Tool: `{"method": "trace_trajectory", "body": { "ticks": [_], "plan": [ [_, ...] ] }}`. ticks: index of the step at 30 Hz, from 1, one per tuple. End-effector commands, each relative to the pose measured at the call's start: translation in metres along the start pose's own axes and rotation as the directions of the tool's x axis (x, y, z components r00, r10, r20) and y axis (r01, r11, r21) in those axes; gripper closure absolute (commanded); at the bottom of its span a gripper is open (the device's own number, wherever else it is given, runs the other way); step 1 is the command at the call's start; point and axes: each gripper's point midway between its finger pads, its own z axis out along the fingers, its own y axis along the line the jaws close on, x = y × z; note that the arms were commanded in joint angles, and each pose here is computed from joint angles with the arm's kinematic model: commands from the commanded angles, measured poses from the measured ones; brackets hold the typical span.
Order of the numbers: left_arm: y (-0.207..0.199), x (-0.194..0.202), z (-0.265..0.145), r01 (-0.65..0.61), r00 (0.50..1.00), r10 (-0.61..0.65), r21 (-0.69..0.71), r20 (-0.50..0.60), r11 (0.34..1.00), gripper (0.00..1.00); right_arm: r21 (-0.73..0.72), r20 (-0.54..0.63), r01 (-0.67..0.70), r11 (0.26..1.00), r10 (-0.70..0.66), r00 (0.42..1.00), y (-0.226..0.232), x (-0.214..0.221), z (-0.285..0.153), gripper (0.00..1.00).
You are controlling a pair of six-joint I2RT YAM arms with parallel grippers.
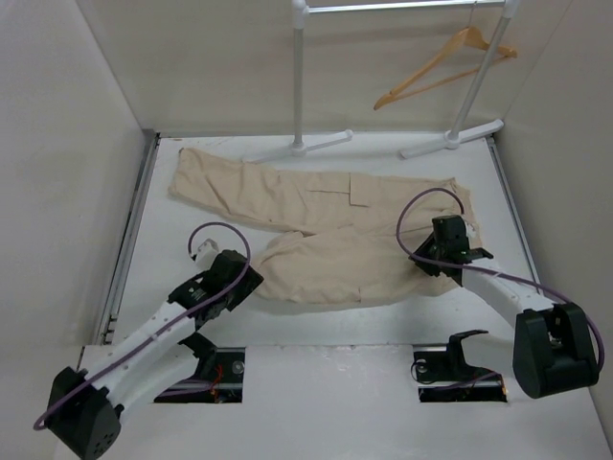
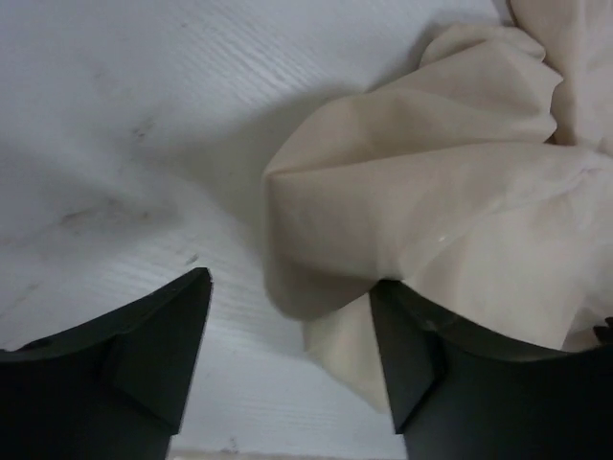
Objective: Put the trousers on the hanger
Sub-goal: Flatten out the trousers at the center of the board.
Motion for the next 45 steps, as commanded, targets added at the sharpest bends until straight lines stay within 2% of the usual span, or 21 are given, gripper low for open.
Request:
{"method": "trace_trajectory", "body": {
  "ticks": [1,2,5,7,10,13,15,16,17,18,19,20,21,23,27,31,34,36,38,41,45],
  "plan": [
    [-0.038,-0.004,0.024,0.032,0.999,-0.032,0.095,0.001,0.995,0.4,-0.024,0.021,0.024,0.999,-0.024,0.999,0.007,-0.003,-0.005,0.66],
    [-0.044,-0.013,0.031,0.001,0.999,-0.004,0.085,0.035,0.996,0.56,-0.013,0.02,0.024,1.0,-0.024,1.0,0.004,-0.002,-0.003,0.63],
    [-0.074,-0.046,0.024,-0.041,0.992,0.03,0.09,0.124,0.995,0.89,0.024,0.011,0.023,0.999,-0.023,1.0,-0.002,-0.003,0.003,0.6],
    [-0.107,-0.073,-0.001,-0.114,0.979,0.096,0.094,0.178,0.989,0.96,0.043,0.015,0.008,0.999,-0.009,1.0,-0.005,-0.007,0.007,0.6],
    [-0.166,-0.095,-0.048,-0.324,0.925,0.303,0.061,0.229,0.944,0.98,0.04,0.028,-0.009,0.999,0.008,1.0,-0.005,-0.013,0.007,0.6],
    [-0.228,-0.074,-0.057,-0.578,0.802,0.567,0.005,0.187,0.816,0.93,0.027,0.036,-0.019,0.999,0.018,0.999,-0.002,-0.016,0.005,0.6],
    [-0.262,-0.041,-0.038,-0.697,0.711,0.692,-0.007,0.127,0.717,0.87,0.022,0.037,-0.022,1.0,0.021,0.999,0.0,-0.017,0.005,0.6],
    [-0.277,-0.022,-0.022,-0.744,0.665,0.741,-0.011,0.091,0.668,0.79,0.02,0.035,-0.024,1.0,0.023,0.999,0.0,-0.016,0.005,0.6],
    [-0.287,-0.006,-0.007,-0.777,0.627,0.776,-0.015,0.065,0.629,0.67,0.022,0.032,-0.025,0.999,0.024,0.999,-0.001,-0.015,0.006,0.6],
    [-0.294,0.005,0.004,-0.796,0.604,0.795,-0.02,0.048,0.605,0.48,0.021,0.03,-0.025,0.999,0.024,0.999,-0.001,-0.015,0.005,0.6],
    [-0.298,0.015,0.01,-0.808,0.588,0.808,-0.016,0.04,0.589,0.34,0.019,0.03,-0.025,1.0,0.024,0.999,-0.002,-0.014,0.005,0.6],
    [-0.301,0.019,0.012,-0.809,0.587,0.808,-0.011,0.044,0.588,0.24,0.016,0.03,-0.023,1.0,0.022,0.999,-0.002,-0.013,0.004,0.6],
    [-0.303,0.021,0.01,-0.802,0.596,0.801,0.004,0.052,0.597,0.19,0.012,0.03,-0.022,1.0,0.021,0.999,-0.002,-0.012,0.003,0.6],
    [-0.303,0.015,-0.006,-0.782,0.622,0.776,0.04,0.101,0.622,0.17,0.009,0.032,-0.019,1.0,0.019,0.999,-0.002,-0.012,0.001,0.6],
    [-0.28,-0.03,-0.049,-0.668,0.738,0.639,0.1,0.216,0.737,0.17,0.0,0.037,-0.017,1.0,0.017,0.999,-0.003,-0.011,-0.002,0.6],
    [-0.217,-0.067,-0.053,-0.41,0.893,0.37,0.125,0.258,0.903,0.2,-0.014,0.035,0.002,1.0,-0.001,0.999,0.001,-0.008,-0.005,0.6],
    [-0.188,-0.07,-0.033,-0.207,0.966,0.175,0.171,0.189,0.963,0.23,-0.02,0.037,0.009,1.0,-0.008,0.999,0.002,-0.008,-0.006,0.6],
    [-0.192,-0.063,-0.023,-0.157,0.983,0.128,0.228,0.135,0.961,0.25,-0.02,0.03,0.017,1.0,-0.016,0.999,0.002,-0.007,-0.006,0.6],
    [-0.204,-0.05,-0.02,-0.166,0.985,0.146,0.27,0.093,0.949,0.3,-0.02,0.028,0.018,1.0,-0.018,0.999,0.002,-0.007,-0.006,0.6],
    [-0.206,-0.031,-0.017,-0.206,0.978,0.194,0.265,0.071,0.942,0.33,-0.028,0.028,0.023,0.999,-0.022,0.999,0.005,-0.007,-0.008,0.6],
    [-0.197,-0.015,0.006,-0.232,0.973,0.23,0.217,0.033,0.948,0.3,-0.04,0.022,0.033,0.999,-0.032,0.999,0.008,-0.003,-0.008,0.6]
  ]
}}
